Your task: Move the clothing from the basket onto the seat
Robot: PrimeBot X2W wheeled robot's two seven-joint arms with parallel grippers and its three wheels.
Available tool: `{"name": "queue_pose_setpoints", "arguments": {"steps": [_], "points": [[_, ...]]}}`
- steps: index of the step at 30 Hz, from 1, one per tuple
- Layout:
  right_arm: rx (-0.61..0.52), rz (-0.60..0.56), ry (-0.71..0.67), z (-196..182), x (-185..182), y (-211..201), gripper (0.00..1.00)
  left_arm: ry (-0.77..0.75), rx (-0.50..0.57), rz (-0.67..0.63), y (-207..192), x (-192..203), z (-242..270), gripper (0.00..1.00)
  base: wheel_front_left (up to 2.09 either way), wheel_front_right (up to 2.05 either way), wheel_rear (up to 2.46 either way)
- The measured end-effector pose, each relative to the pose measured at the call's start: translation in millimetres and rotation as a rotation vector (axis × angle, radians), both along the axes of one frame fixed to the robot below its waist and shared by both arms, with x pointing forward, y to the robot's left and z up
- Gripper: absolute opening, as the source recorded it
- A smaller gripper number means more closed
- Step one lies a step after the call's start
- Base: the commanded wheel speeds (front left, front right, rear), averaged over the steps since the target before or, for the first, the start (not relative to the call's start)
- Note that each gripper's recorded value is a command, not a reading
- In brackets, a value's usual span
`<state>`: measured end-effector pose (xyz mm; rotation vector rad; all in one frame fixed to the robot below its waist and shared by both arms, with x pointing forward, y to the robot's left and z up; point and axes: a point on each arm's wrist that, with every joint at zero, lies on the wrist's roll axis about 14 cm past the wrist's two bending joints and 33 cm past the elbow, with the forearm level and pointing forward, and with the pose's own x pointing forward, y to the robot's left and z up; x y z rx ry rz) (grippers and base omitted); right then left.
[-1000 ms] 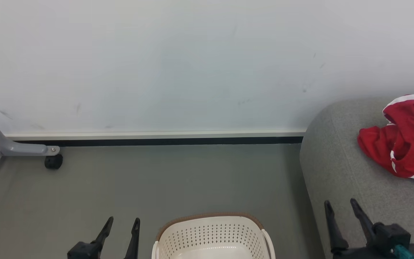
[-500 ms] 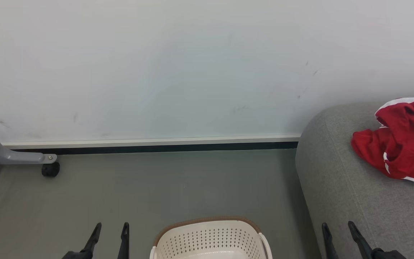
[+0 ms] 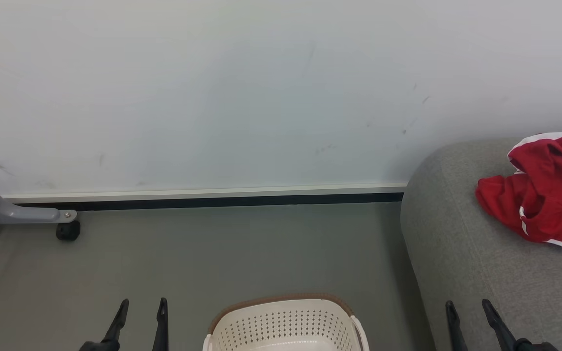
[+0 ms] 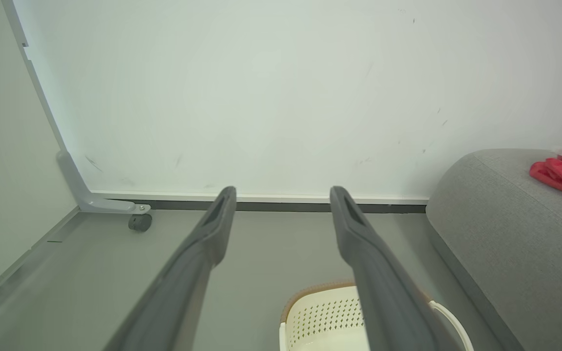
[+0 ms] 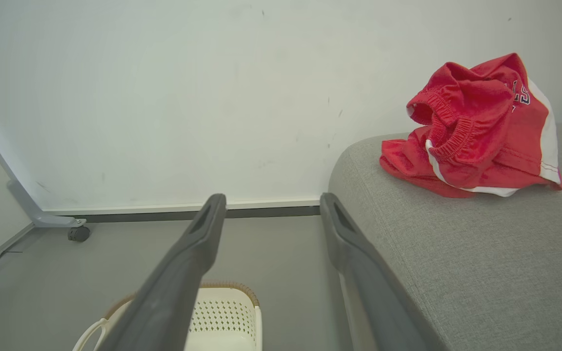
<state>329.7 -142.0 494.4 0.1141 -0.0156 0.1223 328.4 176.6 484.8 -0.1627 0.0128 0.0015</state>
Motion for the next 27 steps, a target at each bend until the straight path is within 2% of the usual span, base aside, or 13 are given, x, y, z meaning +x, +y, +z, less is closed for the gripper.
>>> {"name": "queue_pose_setpoints", "arguments": {"steps": [19, 20, 27], "points": [[-0.004, -0.031, -0.001, 0.8, 8.4, -10.2, 1.00, -0.007, 0.031, 0.037, 11.5, 2.5, 1.7, 1.00, 0.00, 0.00, 0.00], [-0.004, -0.031, 0.006, -1.2, 8.0, -9.9, 0.00, -0.003, 0.030, 0.037, 11.4, 2.2, 0.5, 0.00, 0.00, 0.00, 0.00], [0.006, -0.033, 0.086, -25.6, -2.7, -5.8, 0.00, 0.080, 0.016, 0.039, 7.7, -10.0, -25.9, 0.00, 0.00, 0.00, 0.00]]}}
